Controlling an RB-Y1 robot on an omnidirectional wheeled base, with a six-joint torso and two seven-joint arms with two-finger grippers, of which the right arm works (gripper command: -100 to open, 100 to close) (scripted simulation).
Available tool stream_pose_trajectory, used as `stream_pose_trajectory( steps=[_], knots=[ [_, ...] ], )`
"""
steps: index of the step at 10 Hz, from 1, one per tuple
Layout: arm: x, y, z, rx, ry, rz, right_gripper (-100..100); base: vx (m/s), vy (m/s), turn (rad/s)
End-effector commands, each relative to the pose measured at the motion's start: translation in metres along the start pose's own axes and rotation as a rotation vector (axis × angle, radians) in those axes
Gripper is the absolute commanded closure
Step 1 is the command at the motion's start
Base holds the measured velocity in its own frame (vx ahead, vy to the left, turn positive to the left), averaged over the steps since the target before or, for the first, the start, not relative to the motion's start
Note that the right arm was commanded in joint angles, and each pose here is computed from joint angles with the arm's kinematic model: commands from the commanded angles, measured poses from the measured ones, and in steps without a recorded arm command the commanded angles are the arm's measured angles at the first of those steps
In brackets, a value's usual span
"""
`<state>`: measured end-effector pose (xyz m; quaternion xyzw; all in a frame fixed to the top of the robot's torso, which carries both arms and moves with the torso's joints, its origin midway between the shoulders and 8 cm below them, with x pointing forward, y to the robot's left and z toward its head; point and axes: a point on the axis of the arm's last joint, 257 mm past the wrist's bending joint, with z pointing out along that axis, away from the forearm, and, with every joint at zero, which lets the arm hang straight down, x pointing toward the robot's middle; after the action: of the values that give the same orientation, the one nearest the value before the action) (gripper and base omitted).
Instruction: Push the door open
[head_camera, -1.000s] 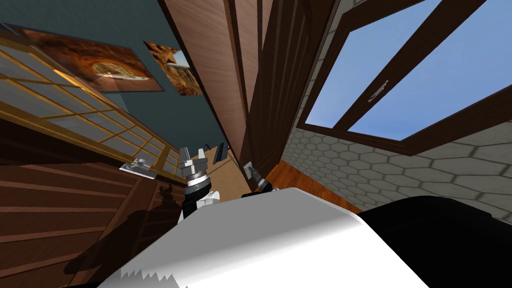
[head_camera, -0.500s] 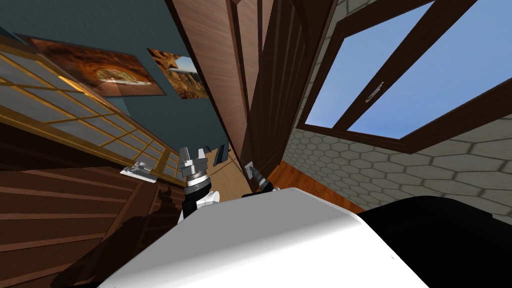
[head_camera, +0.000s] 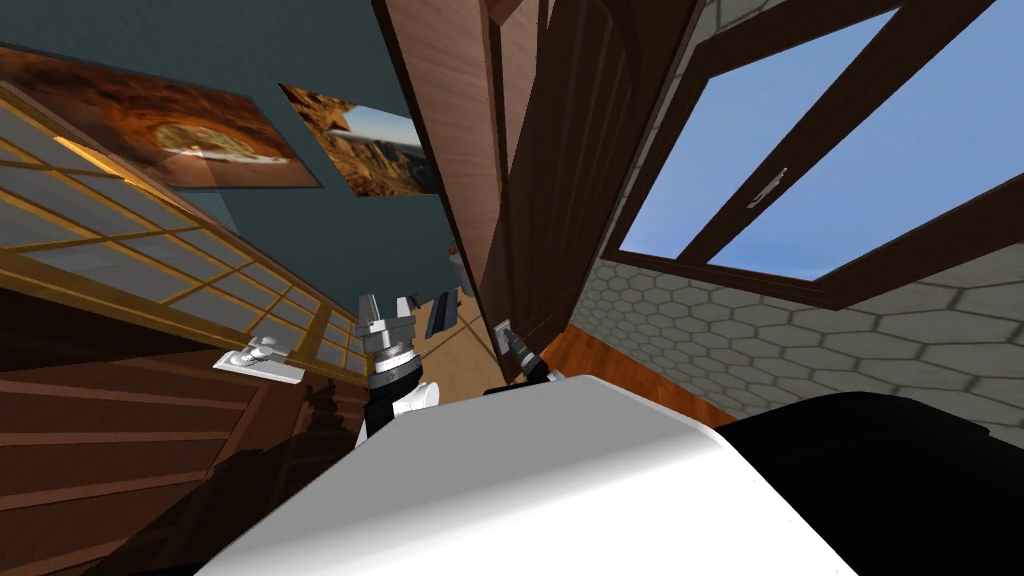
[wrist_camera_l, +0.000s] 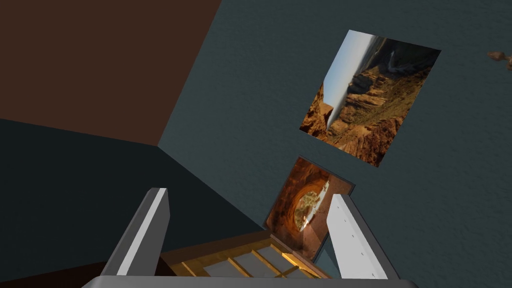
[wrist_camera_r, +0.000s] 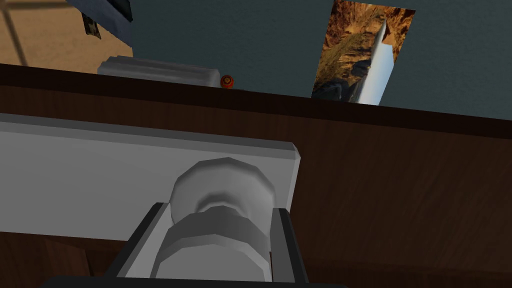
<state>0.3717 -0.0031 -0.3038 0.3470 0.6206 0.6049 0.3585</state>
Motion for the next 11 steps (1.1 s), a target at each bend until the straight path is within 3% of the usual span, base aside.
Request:
stream_pose_trajectory(
  steps=[1, 11],
  knots=[
    [-0.016, 0.001, 0.0028, -0.001, -0.031, -0.012, 100, 0.128, 0.154, -0.089],
    [-0.065, -0.001, 0.0106, 0.005, -0.141, -0.016, 100, 0.113, 0.134, -0.066]
  ],
)
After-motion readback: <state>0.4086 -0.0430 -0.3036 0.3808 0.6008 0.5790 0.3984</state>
